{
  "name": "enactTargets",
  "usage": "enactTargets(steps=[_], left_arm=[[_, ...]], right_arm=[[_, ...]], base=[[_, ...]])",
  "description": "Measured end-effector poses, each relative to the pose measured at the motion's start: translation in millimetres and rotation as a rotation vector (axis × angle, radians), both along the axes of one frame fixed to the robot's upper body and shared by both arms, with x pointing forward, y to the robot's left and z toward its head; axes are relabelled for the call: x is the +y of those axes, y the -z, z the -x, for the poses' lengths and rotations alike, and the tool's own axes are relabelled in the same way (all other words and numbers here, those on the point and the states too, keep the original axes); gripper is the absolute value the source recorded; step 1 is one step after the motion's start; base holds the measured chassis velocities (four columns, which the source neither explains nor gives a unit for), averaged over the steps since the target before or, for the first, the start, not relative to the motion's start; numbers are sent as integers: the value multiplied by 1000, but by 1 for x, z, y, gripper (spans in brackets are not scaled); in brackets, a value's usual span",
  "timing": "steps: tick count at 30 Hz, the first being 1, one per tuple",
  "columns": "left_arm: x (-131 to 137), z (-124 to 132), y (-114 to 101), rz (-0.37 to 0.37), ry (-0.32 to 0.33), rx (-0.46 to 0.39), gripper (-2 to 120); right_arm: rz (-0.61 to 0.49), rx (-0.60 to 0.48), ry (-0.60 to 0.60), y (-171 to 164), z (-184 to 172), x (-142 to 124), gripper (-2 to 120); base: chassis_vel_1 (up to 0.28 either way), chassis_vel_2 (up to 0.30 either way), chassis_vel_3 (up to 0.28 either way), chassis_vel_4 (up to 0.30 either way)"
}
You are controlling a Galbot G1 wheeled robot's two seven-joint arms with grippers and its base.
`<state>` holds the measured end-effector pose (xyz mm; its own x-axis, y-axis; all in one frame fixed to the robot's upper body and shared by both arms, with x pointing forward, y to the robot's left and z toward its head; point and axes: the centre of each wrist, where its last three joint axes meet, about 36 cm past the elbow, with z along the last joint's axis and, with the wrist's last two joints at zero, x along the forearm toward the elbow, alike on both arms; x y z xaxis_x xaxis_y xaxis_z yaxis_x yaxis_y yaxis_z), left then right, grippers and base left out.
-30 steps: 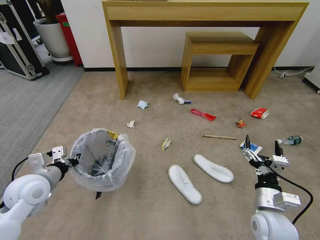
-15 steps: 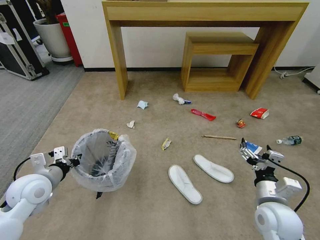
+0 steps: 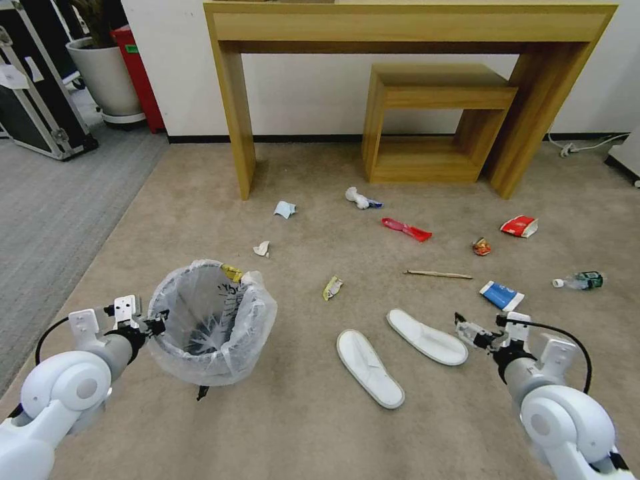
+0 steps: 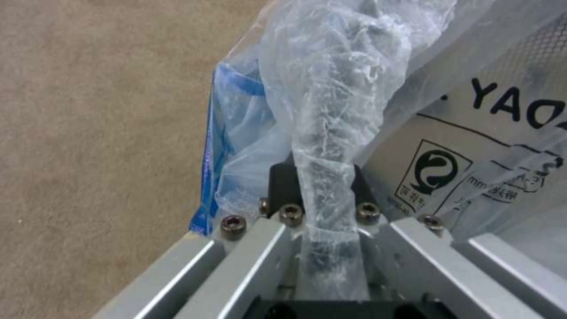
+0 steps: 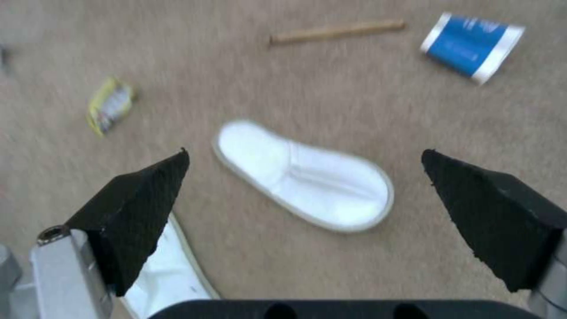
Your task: Pick up the trash bin and place the garbage on the floor into it.
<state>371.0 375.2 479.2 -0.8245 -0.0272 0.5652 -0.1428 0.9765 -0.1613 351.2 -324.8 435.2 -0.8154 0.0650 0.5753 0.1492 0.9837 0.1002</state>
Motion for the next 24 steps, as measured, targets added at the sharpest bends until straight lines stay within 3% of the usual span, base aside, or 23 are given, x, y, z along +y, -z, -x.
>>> enactTargets(steps=[9, 18, 24], left_arm=[[1, 6, 11, -1, -29, 5, 0], [2, 7, 16, 3, -43, 2, 0], [2, 7, 20, 18, -61, -9, 0]], right_arm=[[31, 175, -139, 39, -33, 26, 100], [109, 218, -279, 65, -53, 51, 100], [180, 288, -403, 111, -60, 89, 100]], base=[[0, 0, 0, 0], [0, 0, 0, 0], [0, 0, 0, 0]])
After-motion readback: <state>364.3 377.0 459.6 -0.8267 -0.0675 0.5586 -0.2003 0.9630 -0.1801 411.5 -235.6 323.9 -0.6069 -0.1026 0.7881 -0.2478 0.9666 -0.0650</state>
